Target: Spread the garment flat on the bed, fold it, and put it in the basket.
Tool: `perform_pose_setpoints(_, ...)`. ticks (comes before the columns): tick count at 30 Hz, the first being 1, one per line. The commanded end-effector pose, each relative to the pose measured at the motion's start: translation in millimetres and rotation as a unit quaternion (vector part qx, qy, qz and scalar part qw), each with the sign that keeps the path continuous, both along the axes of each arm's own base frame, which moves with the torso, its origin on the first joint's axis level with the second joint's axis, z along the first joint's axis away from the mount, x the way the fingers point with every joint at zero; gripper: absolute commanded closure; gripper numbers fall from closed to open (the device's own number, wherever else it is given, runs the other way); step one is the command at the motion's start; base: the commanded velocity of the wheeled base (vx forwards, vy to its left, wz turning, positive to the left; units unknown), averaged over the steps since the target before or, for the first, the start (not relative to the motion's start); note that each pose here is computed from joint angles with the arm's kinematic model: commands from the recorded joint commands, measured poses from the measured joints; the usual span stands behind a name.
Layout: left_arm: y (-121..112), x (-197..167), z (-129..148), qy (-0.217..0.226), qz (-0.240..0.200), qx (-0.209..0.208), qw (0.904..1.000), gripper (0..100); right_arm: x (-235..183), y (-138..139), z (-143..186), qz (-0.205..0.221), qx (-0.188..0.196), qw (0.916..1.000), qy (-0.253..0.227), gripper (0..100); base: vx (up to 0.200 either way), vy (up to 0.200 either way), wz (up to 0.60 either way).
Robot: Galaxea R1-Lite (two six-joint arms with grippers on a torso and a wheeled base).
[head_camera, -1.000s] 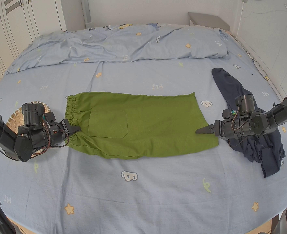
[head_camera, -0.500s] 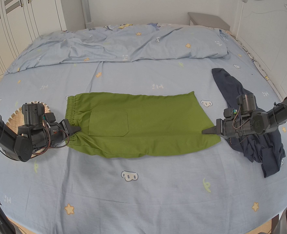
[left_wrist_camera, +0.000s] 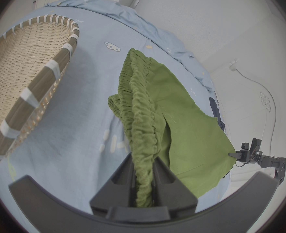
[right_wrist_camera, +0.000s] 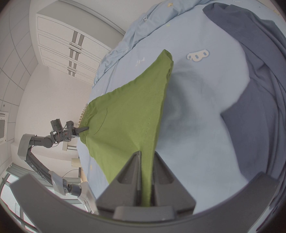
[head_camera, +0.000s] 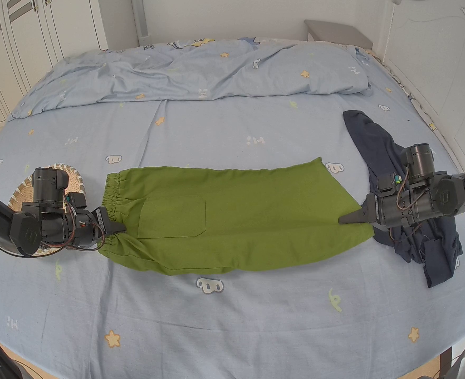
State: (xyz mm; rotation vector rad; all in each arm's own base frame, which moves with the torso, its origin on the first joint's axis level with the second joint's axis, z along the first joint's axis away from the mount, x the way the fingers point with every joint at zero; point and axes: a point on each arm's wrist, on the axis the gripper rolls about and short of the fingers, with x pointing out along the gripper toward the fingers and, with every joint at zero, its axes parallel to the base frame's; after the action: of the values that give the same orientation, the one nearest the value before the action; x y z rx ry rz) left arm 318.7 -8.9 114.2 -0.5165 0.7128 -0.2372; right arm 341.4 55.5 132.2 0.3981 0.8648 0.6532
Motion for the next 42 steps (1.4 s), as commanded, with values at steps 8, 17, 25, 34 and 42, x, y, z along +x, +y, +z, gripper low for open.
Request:
perform_pose_setpoints(8,-1.9,-71.1,-13.7,0.056,-0.018,0.015,0.9982,100,-97.6,-10.5,-14.2,0.026,-0.026,0.9984,0.044,100,0.0,0.0,0.0)
perform_pose_setpoints(17,1.7,-118.8,-36.8,0.095,-0.014,0.02,0.9952,100,-138.9,-6.5,-47.7,0.049,-0.031,0.9958,0.071,100,0.0,0.0,0.0)
perform_pose_setpoints(25,-0.6,-149.6,-54.4,0.118,-0.021,0.019,0.9926,100,-165.4,-7.4,-70.1,0.058,-0.033,0.994,0.086,100,0.0,0.0,0.0)
perform_pose_setpoints(34,-0.1,-151.9,-55.8,0.107,-0.02,0.019,0.9939,100,-165.8,-9.4,-78.3,0.055,-0.032,0.9954,0.072,0,0.0,0.0,0.0)
perform_pose_setpoints(42,-0.9,-151.5,-54.4,0.098,-0.022,0.02,0.9947,100,-164.1,-12.3,-78.2,0.043,-0.025,0.9982,0.035,0,0.0,0.0,0.0)
